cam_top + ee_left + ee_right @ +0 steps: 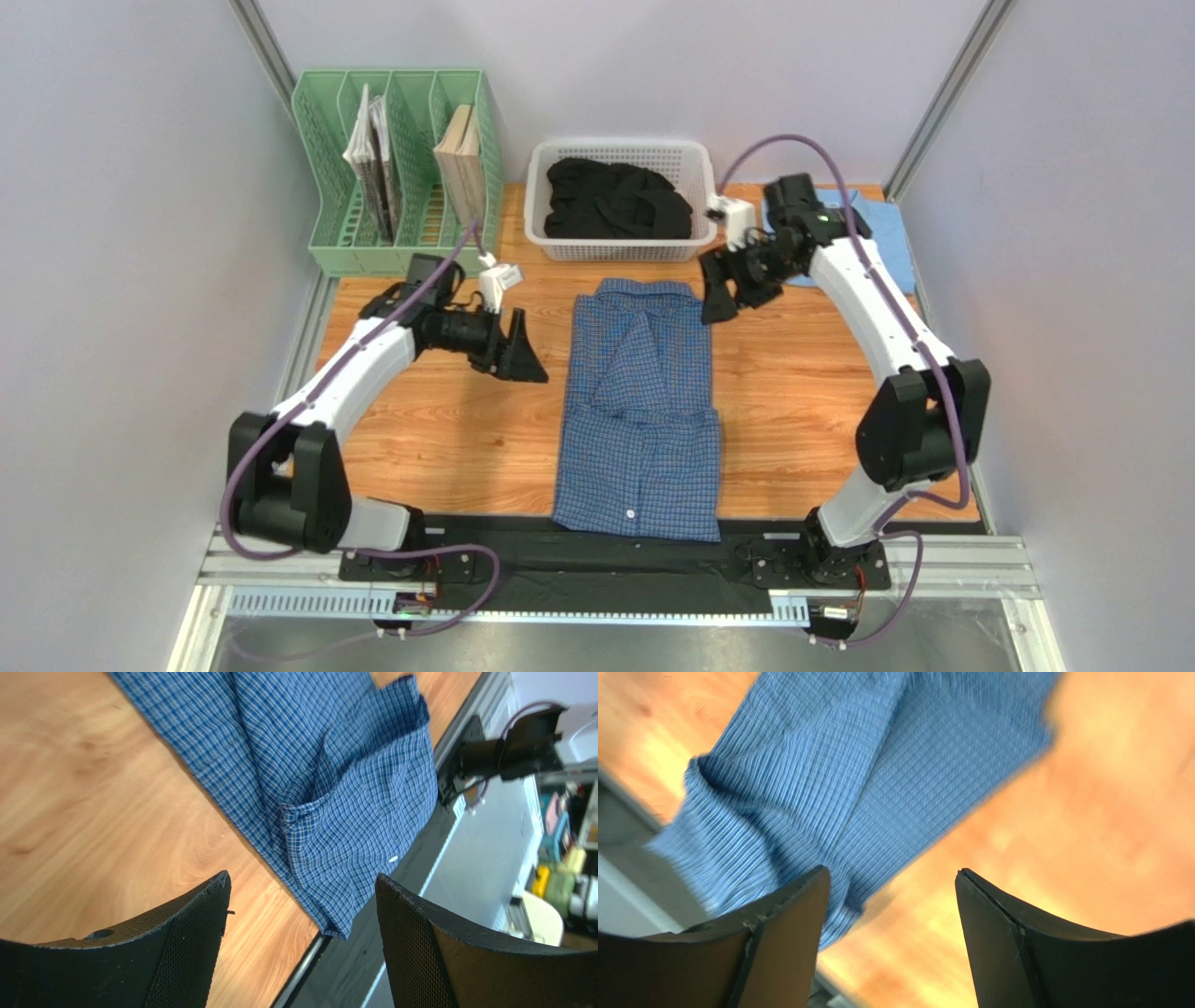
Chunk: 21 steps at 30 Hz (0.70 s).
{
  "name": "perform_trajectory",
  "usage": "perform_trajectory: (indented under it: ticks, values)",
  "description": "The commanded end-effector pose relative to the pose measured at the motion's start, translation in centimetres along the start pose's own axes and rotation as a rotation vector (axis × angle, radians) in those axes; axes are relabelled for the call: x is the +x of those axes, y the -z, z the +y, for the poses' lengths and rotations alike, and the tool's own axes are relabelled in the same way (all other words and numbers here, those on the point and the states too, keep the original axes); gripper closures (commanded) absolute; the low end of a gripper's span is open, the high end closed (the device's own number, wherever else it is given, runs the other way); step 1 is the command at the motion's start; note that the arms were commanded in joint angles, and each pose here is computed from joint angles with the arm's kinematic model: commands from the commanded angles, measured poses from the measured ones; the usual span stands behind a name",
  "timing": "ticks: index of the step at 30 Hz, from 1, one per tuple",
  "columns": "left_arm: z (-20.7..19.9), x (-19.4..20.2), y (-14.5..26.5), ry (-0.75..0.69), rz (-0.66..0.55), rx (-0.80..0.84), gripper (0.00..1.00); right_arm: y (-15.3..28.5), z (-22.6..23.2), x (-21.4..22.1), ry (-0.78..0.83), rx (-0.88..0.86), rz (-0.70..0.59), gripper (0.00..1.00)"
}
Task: Fold and stack the long sleeve shirts
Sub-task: Fold the shirt
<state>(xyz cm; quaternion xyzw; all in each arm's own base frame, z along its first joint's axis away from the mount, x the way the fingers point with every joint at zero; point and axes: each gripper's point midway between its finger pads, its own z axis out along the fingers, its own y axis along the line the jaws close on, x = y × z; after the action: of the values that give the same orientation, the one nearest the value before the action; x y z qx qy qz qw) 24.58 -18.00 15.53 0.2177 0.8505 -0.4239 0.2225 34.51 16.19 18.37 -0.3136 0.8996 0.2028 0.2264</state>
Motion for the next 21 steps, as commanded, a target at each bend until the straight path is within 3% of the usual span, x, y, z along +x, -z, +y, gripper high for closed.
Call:
perform_trajectory:
  ticks: [1, 10, 21]
  values:
    - [-0.2, 1.0, -3.7, 0.038, 0.104, 0.048, 0.2, -1.0, 3.1, 6.1, -0.374, -0.257, 0.099, 0.27]
    - [-1.5, 4.9, -8.2, 0.049, 0.293, 0.132, 0.26, -3.0, 6.8, 13.2, -0.54, -0.425, 0.286, 0.27]
    - [-2.2, 6.0, -11.1, 0.037, 0.361, 0.175, 0.33, -6.0, 8.9, 14.3, -0.417, -0.446, 0.344, 0.39]
